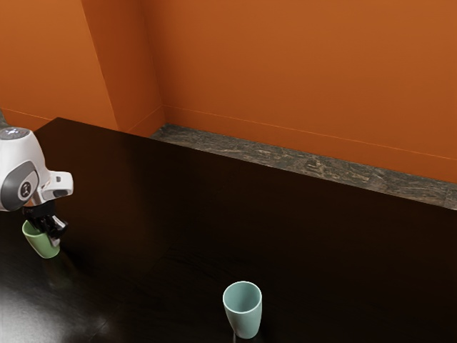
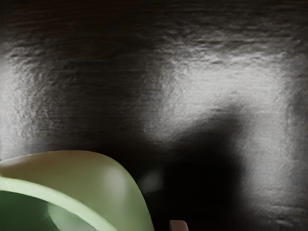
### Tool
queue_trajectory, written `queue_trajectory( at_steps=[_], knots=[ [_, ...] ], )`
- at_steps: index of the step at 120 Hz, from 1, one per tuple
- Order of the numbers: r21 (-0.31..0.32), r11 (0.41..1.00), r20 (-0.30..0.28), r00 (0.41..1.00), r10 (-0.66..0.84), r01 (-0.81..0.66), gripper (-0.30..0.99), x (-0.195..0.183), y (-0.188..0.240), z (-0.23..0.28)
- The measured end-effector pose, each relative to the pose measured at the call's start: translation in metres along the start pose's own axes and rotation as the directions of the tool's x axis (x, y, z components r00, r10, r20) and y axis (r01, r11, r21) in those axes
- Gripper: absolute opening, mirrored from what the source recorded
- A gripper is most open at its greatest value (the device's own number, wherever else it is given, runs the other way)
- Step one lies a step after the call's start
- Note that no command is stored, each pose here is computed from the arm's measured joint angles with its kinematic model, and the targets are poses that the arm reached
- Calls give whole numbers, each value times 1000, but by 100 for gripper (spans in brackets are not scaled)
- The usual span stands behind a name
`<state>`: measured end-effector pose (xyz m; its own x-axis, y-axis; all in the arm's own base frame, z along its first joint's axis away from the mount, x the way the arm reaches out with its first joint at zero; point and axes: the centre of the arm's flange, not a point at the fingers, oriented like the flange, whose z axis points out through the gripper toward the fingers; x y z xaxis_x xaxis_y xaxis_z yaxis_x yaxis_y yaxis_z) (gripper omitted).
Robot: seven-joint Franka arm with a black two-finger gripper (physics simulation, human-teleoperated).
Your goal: Place the left cup onto the right cup
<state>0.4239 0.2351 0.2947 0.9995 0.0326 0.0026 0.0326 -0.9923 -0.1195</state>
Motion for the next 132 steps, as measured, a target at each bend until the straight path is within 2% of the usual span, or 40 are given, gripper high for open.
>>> queue_trajectory(
  at_steps=[56,87,97,113,132],
  knots=[
    [-4,1000,20,999,-30,30,-8,-3,-2,-5],
    [8,998,-2,998,-62,62,-8,14,-5,-53],
    [19,1000,-15,1000,-14,14,-8,38,21,-77],
    [35,996,-21,996,84,-83,-9,76,89,-118],
    [42,984,-1,985,175,-175,-9,92,173,-144]
  ],
)
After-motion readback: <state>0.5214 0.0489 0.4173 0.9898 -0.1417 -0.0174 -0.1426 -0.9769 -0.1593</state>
